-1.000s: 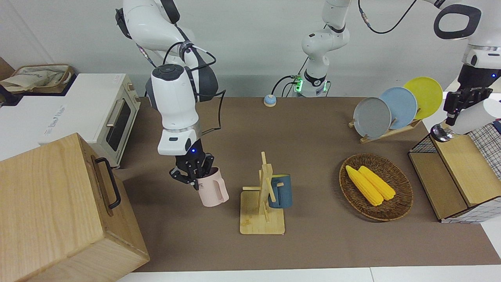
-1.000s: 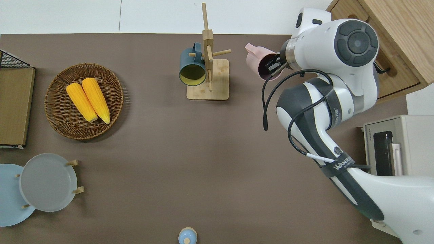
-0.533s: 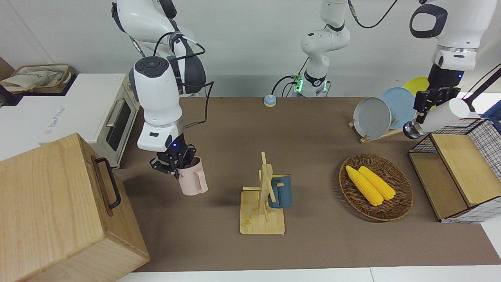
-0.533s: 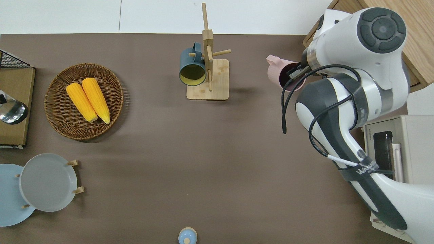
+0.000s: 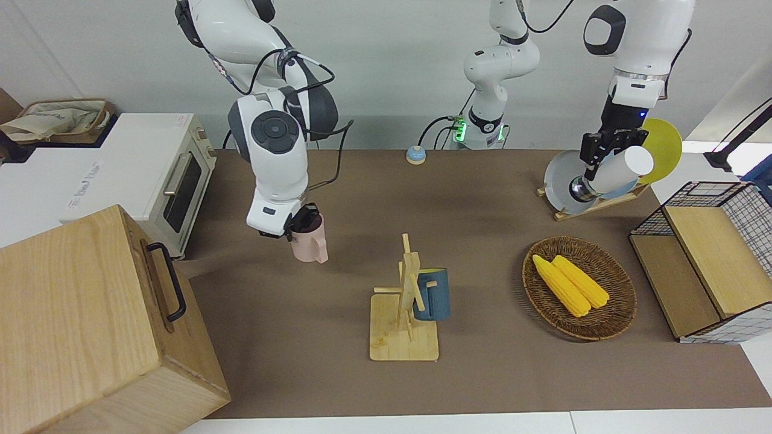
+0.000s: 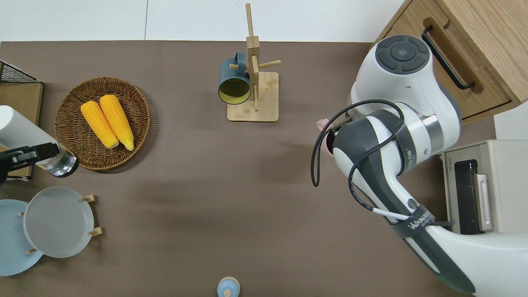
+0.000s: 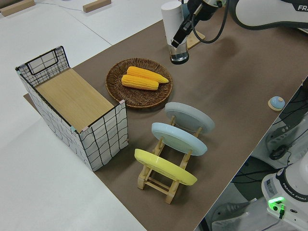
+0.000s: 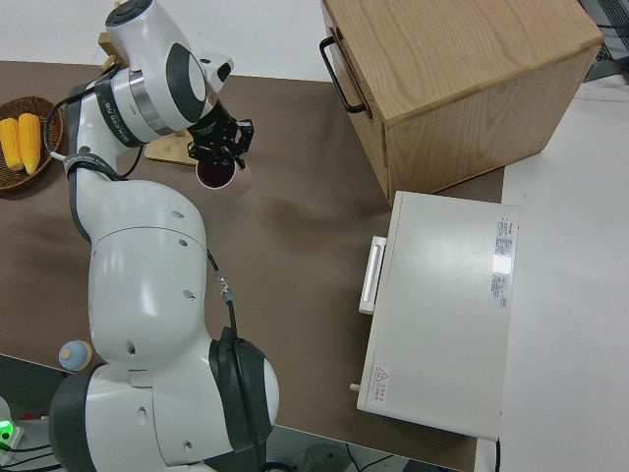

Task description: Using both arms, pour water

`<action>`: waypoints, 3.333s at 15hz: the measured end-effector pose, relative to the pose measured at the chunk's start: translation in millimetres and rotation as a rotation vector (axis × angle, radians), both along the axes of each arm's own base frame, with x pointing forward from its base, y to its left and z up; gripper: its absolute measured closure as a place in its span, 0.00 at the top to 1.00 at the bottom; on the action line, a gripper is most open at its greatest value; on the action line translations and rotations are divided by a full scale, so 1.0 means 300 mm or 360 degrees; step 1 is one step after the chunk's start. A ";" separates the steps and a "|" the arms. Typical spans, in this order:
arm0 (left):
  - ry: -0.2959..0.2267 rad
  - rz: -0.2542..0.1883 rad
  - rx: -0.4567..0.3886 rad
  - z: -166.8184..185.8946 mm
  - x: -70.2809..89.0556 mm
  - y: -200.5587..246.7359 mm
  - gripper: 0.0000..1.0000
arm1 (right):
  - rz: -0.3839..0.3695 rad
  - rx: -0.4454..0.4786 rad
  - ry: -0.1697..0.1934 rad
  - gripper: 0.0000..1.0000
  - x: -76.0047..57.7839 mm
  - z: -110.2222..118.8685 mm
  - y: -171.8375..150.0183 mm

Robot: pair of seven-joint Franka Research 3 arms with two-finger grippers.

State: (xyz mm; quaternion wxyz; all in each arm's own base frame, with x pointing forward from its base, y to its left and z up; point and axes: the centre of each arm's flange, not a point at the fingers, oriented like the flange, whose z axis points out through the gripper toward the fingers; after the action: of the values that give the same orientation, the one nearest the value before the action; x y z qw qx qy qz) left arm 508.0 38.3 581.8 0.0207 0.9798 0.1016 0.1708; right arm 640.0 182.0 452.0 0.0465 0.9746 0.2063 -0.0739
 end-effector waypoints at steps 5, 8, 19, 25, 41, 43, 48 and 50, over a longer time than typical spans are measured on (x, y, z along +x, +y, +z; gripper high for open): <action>0.0058 -0.0057 0.0025 -0.061 -0.054 -0.165 0.63 | -0.0203 -0.0001 0.0086 0.07 -0.127 -0.058 0.256; 0.0091 -0.0100 0.0033 -0.099 -0.080 -0.229 0.63 | -0.0313 0.0016 0.0116 0.07 -0.190 -0.067 0.380; 0.0123 -0.0162 -0.0018 -0.140 -0.152 -0.339 0.63 | -0.0851 0.0092 0.0261 0.07 -0.389 -0.238 0.817; 0.0124 -0.0162 -0.0020 -0.142 -0.152 -0.339 0.63 | -0.1019 0.0167 0.0253 0.07 -0.449 -0.334 0.996; 0.0129 -0.0161 -0.0020 -0.147 -0.153 -0.339 0.63 | -0.1150 0.0252 0.0220 0.81 -0.350 -0.317 1.009; 0.0130 -0.0161 -0.0020 -0.148 -0.153 -0.339 0.63 | -0.1174 0.0234 0.0229 0.99 -0.324 -0.307 0.974; 0.0143 -0.0178 -0.0019 -0.161 -0.159 -0.355 0.63 | -0.1257 0.0161 0.0232 0.99 -0.247 -0.152 0.797; 0.0155 -0.0205 -0.0016 -0.174 -0.168 -0.382 0.63 | -0.1261 0.0169 0.0203 0.99 -0.252 -0.076 0.772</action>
State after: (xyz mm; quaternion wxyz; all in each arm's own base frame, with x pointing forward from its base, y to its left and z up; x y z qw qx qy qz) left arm 457.6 -76.2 529.5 0.0316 0.9914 0.0400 0.1206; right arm 564.4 413.5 429.2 -0.0488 0.9731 -0.1795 -0.1356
